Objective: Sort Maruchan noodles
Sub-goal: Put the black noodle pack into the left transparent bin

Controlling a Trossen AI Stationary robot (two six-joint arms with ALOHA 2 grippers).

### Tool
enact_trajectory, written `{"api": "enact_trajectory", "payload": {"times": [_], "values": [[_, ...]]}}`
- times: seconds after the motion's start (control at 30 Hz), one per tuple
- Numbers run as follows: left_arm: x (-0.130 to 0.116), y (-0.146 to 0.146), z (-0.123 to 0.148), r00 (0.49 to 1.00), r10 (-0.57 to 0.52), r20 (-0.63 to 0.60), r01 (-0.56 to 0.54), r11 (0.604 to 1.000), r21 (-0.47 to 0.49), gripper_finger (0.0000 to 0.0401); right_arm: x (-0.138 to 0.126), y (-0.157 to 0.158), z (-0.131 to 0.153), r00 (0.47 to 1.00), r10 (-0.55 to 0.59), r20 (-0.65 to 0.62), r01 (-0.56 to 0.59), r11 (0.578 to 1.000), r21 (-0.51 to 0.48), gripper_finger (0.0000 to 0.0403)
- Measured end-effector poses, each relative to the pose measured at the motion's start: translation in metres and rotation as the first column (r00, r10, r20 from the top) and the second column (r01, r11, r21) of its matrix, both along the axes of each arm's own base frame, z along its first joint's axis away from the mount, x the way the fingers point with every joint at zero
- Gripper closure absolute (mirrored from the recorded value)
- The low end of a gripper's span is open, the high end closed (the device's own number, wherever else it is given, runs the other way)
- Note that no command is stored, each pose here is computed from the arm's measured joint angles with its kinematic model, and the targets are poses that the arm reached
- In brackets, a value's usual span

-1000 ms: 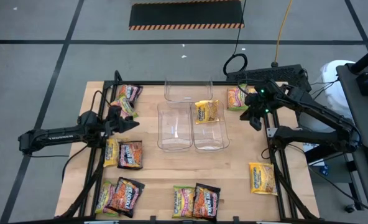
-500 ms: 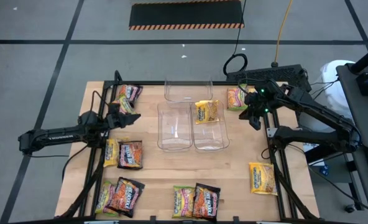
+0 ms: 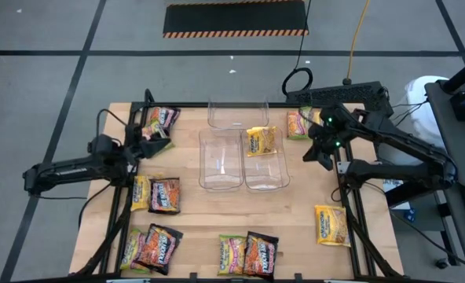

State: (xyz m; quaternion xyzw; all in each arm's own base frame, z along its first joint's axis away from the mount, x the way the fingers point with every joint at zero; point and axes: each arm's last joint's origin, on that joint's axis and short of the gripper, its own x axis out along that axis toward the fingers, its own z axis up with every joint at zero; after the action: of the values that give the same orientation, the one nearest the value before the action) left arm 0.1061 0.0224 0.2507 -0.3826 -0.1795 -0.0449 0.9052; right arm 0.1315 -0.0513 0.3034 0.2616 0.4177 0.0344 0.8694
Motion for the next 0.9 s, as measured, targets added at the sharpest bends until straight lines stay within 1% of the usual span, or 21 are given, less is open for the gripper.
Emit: {"api": "enact_trajectory", "payload": {"times": [0.1,0.2,0.3,0.37,0.53,0.6,0.67,0.73,0.9], "values": [[0.001,0.0,0.013,0.995,0.017,-0.094,-0.015,1.0,0.026,0.0299,0.004,0.011,0.001,0.999,0.054,0.0,-0.054,0.997,0.053,0.036],[0.002,0.0,0.021,0.984,0.025,-0.177,-0.018,0.999,0.04,0.0299,0.007,0.024,0.001,0.996,0.092,-0.021,-0.089,0.99,0.11,0.036],[0.003,0.001,0.028,0.979,0.032,-0.203,-0.021,0.998,0.057,0.03,0.011,0.037,0.002,0.99,0.134,-0.039,-0.128,0.981,0.143,0.036],[0.005,0.001,0.032,0.979,0.039,-0.201,-0.023,0.997,0.079,0.03,0.017,0.046,0.003,0.986,0.167,-0.027,-0.16,0.974,0.163,0.036],[0.01,0.002,0.028,0.971,0.026,-0.239,-0.004,0.996,0.089,0.03,0.037,0.069,0.002,0.965,0.261,0.005,-0.257,0.946,0.198,0.036],[0.013,0.001,0.026,0.966,0.01,-0.259,0.014,0.996,0.093,0.03,0.045,0.078,-0.002,0.953,0.303,0.0,-0.297,0.934,0.199,0.036],[0.016,0.0,0.025,0.961,-0.001,-0.276,0.03,0.994,0.104,0.03,0.054,0.086,-0.007,0.941,0.338,-0.013,-0.332,0.929,0.162,0.036],[0.02,-0.001,0.023,0.956,-0.014,-0.295,0.048,0.993,0.109,0.03,0.062,0.092,-0.016,0.93,0.363,-0.052,-0.355,0.927,0.122,0.036],[0.028,-0.007,0.018,0.94,-0.063,-0.336,0.102,0.99,0.098,0.03,0.081,0.103,-0.038,0.893,0.424,-0.148,-0.415,0.905,0.089,0.036]]}}
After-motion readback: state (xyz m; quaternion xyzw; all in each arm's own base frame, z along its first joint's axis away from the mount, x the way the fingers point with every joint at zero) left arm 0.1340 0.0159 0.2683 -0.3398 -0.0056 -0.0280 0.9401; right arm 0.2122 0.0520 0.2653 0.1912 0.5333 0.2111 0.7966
